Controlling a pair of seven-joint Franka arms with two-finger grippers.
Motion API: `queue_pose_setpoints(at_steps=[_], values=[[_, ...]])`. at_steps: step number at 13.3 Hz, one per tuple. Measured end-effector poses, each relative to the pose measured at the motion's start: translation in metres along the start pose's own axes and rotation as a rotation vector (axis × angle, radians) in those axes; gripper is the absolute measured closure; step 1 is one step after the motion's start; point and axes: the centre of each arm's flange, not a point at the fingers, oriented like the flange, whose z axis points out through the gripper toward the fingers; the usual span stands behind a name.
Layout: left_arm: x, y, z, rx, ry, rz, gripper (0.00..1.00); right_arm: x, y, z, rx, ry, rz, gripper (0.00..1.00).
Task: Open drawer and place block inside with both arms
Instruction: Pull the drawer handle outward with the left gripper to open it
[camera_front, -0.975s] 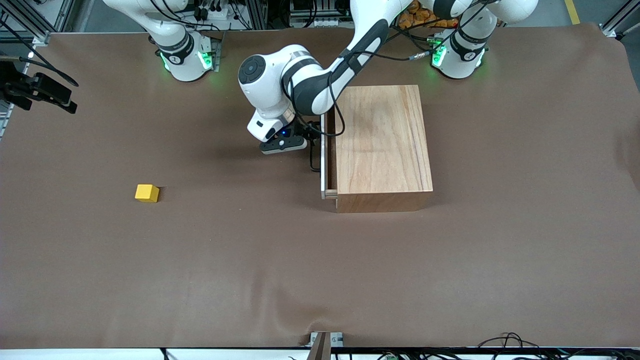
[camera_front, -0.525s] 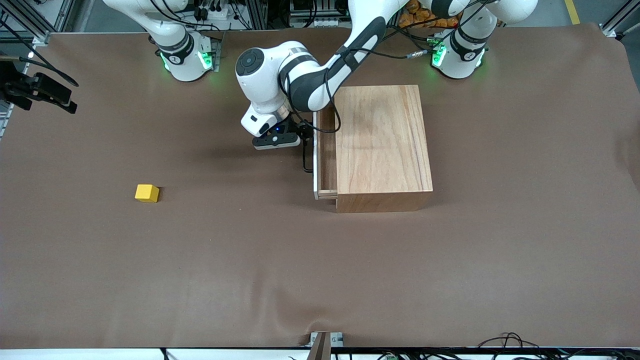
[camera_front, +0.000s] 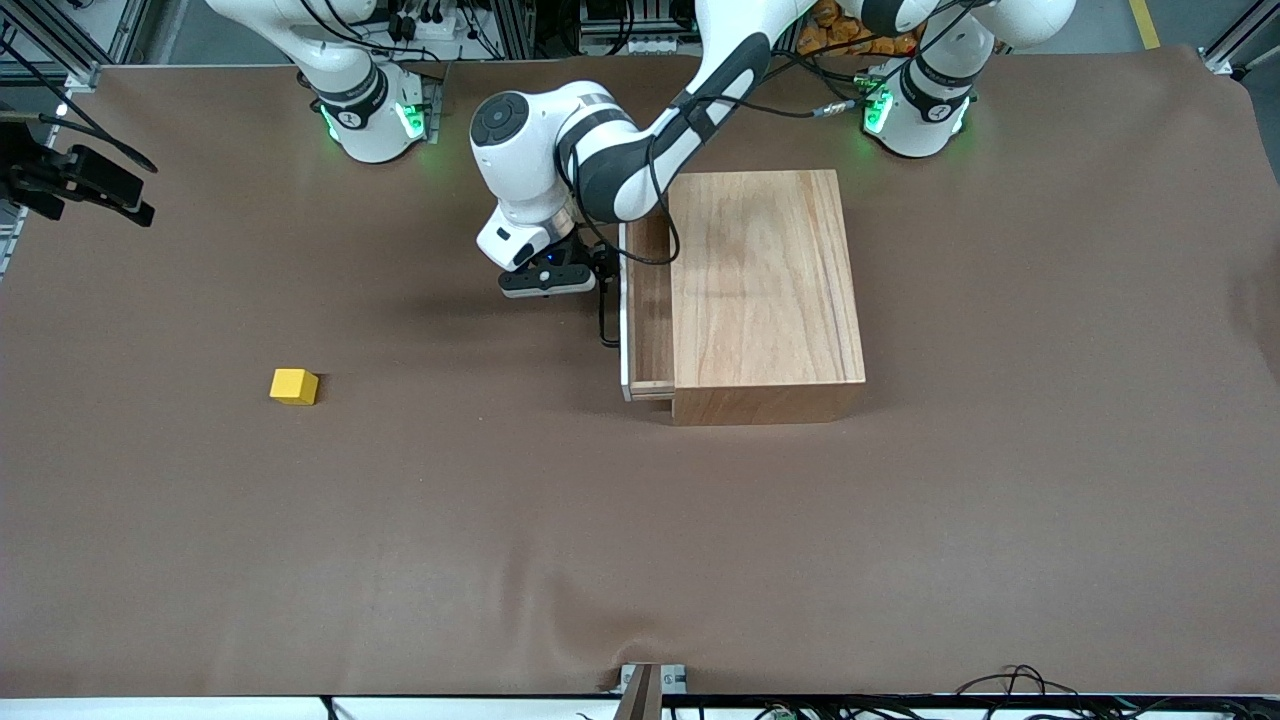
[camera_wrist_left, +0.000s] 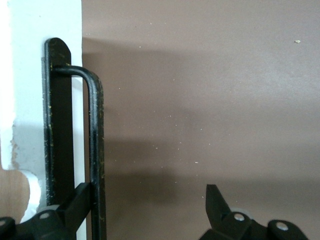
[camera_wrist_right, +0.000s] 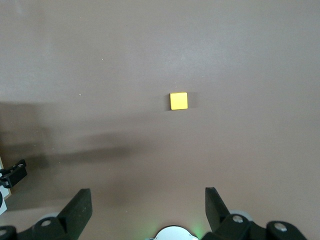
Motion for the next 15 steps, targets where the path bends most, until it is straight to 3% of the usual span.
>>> queue_pose_setpoints(at_steps=[15], values=[[-0.003, 0.011, -0.002, -0.070, 0.030, 0.005, 0.00, 0.000, 0.000, 0.000, 0.000, 0.000, 0.000, 0.00]])
